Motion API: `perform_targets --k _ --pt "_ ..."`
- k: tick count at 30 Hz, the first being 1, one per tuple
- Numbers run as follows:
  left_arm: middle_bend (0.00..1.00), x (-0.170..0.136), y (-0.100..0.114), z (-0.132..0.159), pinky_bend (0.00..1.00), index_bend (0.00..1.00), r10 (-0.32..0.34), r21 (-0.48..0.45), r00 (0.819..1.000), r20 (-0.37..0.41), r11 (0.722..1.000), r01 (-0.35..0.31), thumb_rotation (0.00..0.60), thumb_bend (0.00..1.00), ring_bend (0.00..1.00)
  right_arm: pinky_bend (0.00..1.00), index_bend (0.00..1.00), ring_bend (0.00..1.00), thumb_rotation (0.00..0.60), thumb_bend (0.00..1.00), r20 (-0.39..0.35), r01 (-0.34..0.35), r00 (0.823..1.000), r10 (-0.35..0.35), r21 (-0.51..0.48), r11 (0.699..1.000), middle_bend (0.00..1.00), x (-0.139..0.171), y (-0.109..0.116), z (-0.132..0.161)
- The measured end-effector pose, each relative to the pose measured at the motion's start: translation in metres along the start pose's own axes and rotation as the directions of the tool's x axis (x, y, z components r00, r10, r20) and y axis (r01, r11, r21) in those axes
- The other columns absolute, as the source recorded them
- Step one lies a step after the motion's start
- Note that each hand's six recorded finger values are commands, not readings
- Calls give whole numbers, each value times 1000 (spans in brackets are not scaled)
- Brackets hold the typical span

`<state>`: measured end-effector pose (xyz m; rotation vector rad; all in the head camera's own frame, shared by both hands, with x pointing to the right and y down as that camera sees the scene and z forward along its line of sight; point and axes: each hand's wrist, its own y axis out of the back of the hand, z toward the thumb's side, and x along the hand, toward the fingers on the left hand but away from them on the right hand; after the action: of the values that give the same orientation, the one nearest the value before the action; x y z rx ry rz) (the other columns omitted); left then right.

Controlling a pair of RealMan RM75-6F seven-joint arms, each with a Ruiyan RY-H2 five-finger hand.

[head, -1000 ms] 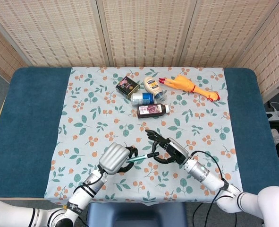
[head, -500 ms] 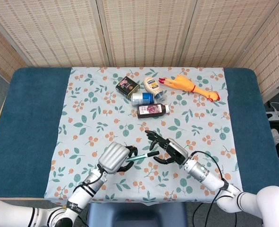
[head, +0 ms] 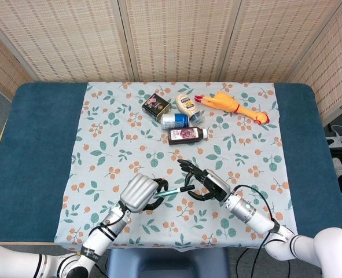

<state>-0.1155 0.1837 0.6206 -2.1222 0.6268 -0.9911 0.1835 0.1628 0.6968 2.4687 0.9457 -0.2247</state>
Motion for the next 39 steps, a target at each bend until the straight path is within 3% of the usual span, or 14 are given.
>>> perform_targets --k 20,39 --pt "865 0 -1 2 1000 728 -2 0 1000 3 1000 2 600 401 954 0 521 0 600 318 -7 -7 1000 7 -6 1000 0 -1 0 3" --pt "865 0 0 1 1000 727 -3 -1 1000 5 1000 3 600 400 954 0 439 0 600 319 -6 -11 1000 11 -13 1000 0 -1 -2 2"
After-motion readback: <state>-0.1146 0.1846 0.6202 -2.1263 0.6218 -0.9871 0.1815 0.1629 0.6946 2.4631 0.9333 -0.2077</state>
